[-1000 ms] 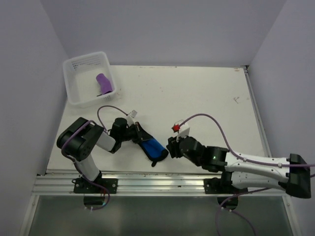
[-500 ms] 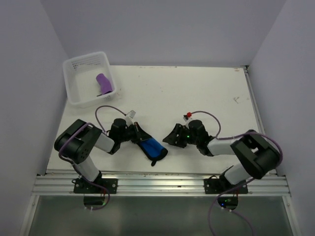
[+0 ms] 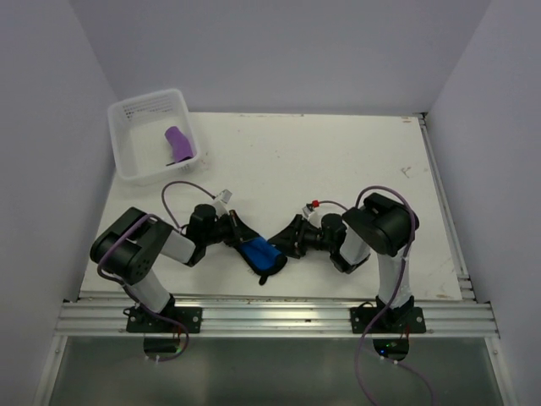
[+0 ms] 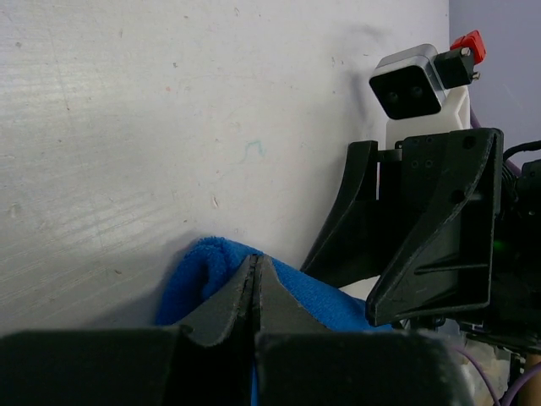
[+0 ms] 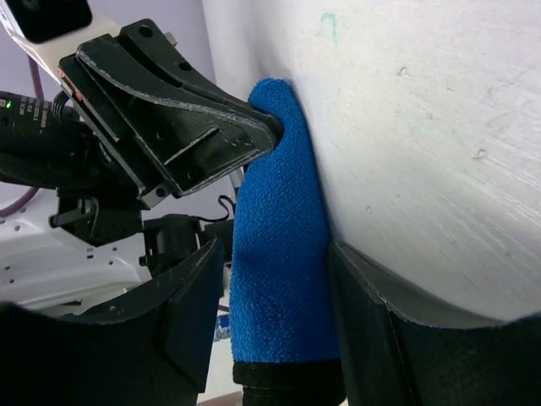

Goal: Roll the towels
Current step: Roll the towel

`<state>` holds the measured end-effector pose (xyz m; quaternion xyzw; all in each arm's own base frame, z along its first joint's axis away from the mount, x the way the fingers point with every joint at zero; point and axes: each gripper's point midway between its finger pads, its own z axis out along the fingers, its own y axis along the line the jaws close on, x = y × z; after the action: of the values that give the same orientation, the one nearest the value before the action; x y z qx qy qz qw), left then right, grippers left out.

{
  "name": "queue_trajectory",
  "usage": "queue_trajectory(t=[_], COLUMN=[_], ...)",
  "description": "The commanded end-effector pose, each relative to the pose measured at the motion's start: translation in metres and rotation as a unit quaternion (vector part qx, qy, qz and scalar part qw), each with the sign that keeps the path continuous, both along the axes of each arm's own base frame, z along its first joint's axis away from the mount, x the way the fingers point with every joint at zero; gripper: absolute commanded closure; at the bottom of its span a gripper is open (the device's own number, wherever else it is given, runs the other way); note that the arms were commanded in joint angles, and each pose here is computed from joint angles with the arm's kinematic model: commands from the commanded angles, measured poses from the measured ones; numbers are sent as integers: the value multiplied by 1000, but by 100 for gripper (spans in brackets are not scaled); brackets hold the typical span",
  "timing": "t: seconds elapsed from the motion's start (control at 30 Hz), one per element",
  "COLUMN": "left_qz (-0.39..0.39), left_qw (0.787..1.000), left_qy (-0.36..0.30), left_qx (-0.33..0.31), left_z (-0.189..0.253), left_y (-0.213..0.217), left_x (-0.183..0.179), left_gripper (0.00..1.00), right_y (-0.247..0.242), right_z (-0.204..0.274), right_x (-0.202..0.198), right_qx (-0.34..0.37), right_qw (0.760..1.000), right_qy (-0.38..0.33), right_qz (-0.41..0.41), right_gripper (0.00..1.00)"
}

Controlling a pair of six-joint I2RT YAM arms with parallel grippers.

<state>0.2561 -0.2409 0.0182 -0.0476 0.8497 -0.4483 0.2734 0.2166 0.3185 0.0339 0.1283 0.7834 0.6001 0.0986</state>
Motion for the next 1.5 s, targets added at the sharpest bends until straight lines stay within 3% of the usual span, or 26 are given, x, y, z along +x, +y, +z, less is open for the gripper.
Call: queue_trajectory(t=[0.0, 0.27, 0.3, 0.47, 0.7, 0.9, 1.1, 1.3, 1.47], left_qz=[30, 32, 32, 32, 33, 32, 36, 55, 69], left_qw=[994, 994, 994, 994, 995, 995, 996, 994, 990], left_qy=[50, 44, 44, 42, 41, 38, 20, -18, -40], left_qx=[88, 91, 91, 91, 90, 85, 75, 93, 119], left_z=[-46, -42, -42, -40, -39, -34, -8, 31, 53], left_y=[33, 33, 33, 32, 32, 30, 26, 31, 44], left_x=[-16, -12, -12, -10, -10, -8, 1, 23, 39], left_gripper=[100, 100, 100, 100, 100, 100, 100, 82, 77], right_y=[6, 15, 13, 10, 14, 17, 6, -7, -17], right_z=[19, 4, -7, -11, -13, -6, -1, -2, 4], right_x=[-4, -18, -22, -23, -21, -24, -22, -18, -19], right_qx=[45, 8, -17, -90, -87, -114, -238, -332, -402], right_qw=[998, 997, 997, 990, 990, 985, 954, 912, 868], right_qy=[-27, -21, -1, -37, -32, -56, -136, -197, -252], right_qz=[24, 69, 73, 98, 103, 114, 124, 136, 148], right_gripper=[44, 46, 46, 50, 64, 83, 92, 100, 100])
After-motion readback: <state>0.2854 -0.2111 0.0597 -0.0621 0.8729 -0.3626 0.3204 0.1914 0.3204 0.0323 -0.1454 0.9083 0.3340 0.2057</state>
